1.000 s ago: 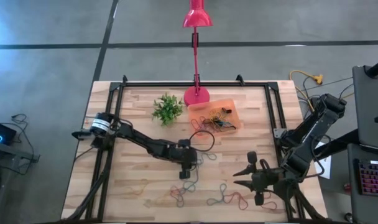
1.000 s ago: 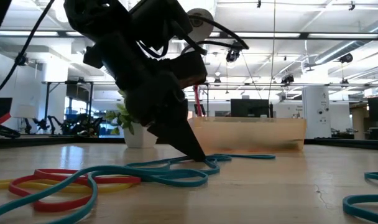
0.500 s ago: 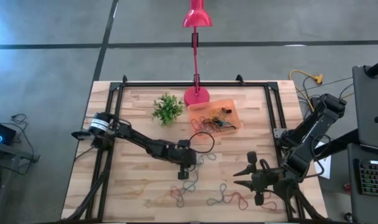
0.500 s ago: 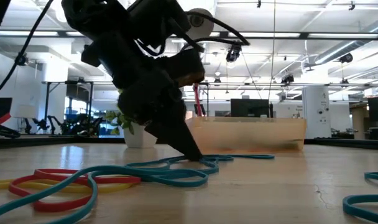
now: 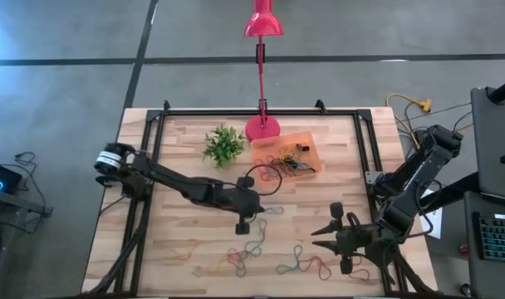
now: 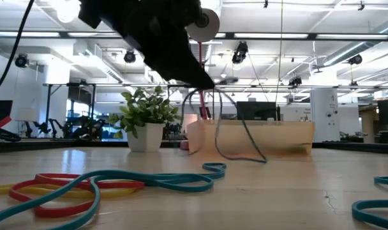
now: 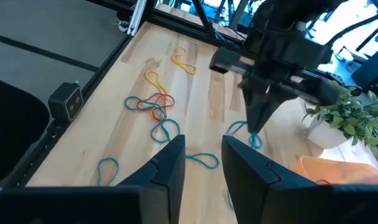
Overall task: Pick and place rubber bands into bin
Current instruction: Put the blue rubberband into the orange container
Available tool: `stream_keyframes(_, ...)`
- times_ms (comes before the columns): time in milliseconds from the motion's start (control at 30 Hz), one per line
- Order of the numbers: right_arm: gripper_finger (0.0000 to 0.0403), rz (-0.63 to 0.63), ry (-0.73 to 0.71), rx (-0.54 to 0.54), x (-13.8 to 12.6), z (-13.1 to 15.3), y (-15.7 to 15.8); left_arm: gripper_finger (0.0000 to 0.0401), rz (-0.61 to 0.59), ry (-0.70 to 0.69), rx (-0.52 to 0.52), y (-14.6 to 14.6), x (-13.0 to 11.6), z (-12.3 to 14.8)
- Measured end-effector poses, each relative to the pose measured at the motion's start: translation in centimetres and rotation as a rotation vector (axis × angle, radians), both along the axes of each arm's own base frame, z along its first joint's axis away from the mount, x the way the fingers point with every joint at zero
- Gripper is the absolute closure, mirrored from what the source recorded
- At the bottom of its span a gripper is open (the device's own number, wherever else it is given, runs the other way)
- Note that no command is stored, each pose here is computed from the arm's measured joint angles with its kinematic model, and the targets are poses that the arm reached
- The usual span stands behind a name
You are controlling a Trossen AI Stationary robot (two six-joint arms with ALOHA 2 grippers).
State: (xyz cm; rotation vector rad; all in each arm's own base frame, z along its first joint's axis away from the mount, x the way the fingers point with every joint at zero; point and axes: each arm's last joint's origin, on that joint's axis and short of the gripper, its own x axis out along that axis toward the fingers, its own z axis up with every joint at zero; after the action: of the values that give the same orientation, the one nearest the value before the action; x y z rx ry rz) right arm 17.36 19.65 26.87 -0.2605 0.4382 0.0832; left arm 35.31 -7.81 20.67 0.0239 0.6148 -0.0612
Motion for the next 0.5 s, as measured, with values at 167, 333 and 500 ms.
stream_keyframes(167,0.0316,0.0,0.0,-0.001,0.0,0.0,0.0,0.0401,-0.047,-0.015,-0.033,-0.1,-0.3,0.8)
stream_keyframes(333,0.0323,-0.035,0.018,0.028,0.0,-1.0,-0.4,0.0401,-0.09,-0.011,-0.062,-0.6,-0.4,0.9)
stream_keyframes(500,0.0318,-0.138,0.076,0.0,1.0,-4.5,-2.1,0.0401,-0.109,-0.02,-0.06,-1.2,-0.5,0.9)
